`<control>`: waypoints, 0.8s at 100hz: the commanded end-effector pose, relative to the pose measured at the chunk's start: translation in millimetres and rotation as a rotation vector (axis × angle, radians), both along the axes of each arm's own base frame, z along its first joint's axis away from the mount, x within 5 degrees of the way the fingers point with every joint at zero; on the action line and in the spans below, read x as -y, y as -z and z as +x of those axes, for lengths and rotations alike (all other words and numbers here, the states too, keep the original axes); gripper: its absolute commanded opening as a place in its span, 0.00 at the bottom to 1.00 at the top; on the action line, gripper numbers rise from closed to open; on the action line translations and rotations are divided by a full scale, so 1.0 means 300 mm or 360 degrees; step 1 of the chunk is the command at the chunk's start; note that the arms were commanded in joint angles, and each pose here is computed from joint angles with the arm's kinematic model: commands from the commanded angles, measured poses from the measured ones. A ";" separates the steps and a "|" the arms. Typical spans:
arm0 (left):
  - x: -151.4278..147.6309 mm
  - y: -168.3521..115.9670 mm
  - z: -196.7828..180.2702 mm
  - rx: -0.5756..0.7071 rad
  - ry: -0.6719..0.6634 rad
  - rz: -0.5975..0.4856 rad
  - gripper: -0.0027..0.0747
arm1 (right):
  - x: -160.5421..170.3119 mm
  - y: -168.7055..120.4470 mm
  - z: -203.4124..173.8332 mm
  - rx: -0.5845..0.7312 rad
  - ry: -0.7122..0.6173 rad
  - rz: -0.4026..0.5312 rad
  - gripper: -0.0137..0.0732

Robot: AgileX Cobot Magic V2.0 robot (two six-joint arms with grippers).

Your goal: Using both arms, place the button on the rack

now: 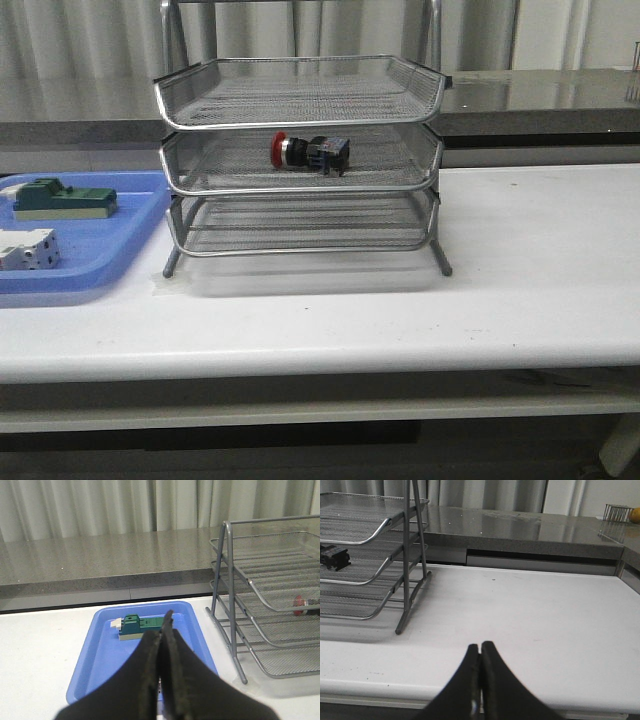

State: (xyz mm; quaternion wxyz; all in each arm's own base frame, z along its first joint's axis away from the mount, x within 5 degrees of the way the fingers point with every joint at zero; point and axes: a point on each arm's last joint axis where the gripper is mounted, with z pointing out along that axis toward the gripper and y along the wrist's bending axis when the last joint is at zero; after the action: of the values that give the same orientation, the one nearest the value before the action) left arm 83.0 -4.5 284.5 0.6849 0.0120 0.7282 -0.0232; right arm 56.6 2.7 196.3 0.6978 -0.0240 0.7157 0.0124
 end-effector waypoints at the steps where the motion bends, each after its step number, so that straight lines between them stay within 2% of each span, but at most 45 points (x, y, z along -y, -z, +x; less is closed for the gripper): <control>1: -0.006 -0.056 0.001 0.0161 -0.0034 -0.0005 0.01 | 0.000 -0.025 -0.004 0.0153 0.0006 -0.0017 0.08; 31: -0.014 -0.017 -0.056 0.0216 -0.0068 0.0000 0.01 | 0.000 -0.025 -0.004 0.0153 0.0006 -0.0017 0.08; 61: -0.015 0.137 -0.116 0.0285 -0.0066 -0.0016 0.01 | 0.000 -0.025 -0.004 0.0153 0.0006 -0.0017 0.08; 80: -0.011 0.235 -0.102 0.0189 -0.0051 -0.0097 0.01 | 0.000 -0.025 -0.004 0.0153 0.0006 -0.0017 0.08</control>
State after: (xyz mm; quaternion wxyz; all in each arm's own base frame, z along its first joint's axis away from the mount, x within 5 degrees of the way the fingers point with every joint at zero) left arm 55.0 -0.7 205.0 0.6879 -0.0111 0.7254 -0.0204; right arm 56.6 2.7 196.5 0.6985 -0.0245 0.7151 0.0120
